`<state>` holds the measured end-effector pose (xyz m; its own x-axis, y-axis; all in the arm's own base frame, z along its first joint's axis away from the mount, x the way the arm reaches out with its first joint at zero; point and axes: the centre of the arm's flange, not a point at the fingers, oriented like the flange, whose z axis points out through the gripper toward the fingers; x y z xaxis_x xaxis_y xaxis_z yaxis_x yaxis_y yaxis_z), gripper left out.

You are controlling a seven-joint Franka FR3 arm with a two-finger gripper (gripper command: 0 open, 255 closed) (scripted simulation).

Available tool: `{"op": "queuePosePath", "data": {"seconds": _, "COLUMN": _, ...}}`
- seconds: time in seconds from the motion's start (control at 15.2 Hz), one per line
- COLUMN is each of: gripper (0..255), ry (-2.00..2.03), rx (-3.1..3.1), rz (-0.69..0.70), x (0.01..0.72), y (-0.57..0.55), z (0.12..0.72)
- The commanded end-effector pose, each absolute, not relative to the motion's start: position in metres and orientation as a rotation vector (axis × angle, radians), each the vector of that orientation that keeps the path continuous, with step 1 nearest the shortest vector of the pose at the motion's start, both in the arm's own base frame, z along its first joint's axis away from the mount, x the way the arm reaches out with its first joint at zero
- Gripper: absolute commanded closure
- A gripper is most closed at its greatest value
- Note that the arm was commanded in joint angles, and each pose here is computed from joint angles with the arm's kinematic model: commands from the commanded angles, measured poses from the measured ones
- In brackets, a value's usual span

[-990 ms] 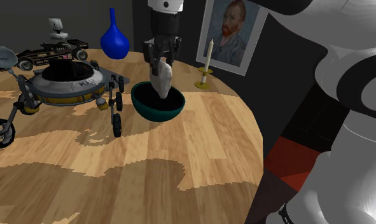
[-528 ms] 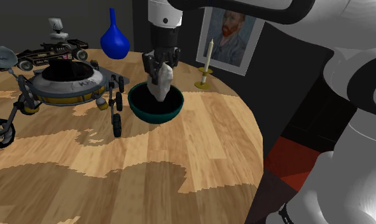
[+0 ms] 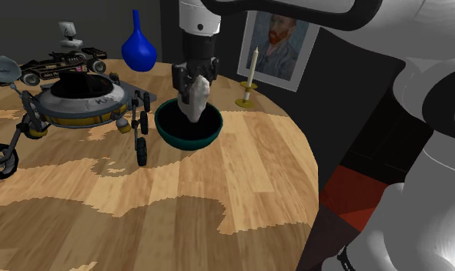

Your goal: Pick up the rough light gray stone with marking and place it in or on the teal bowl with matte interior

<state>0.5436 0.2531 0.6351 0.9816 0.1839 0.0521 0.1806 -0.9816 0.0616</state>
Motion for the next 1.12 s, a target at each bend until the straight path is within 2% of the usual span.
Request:
{"op": "queuePosePath", "data": {"seconds": 0.0, "gripper": 0, "ry": 0.283, "rx": 3.070, "rz": 0.078, "x": 0.545, "y": 0.254, "z": 0.632}}
{"op": "queuePosePath", "data": {"seconds": 0.26, "gripper": 0, "ry": 0.283, "rx": 3.070, "rz": 0.078, "x": 0.544, "y": 0.253, "z": 0.631}}
{"op": "queuePosePath", "data": {"seconds": 0.53, "gripper": 0, "ry": 0.283, "rx": 3.070, "rz": 0.078, "x": 0.541, "y": 0.256, "z": 0.681}}
{"op": "queuePosePath", "data": {"seconds": 1.06, "gripper": 0, "ry": 0.283, "rx": 3.070, "rz": 0.078, "x": 0.541, "y": 0.256, "z": 0.681}}
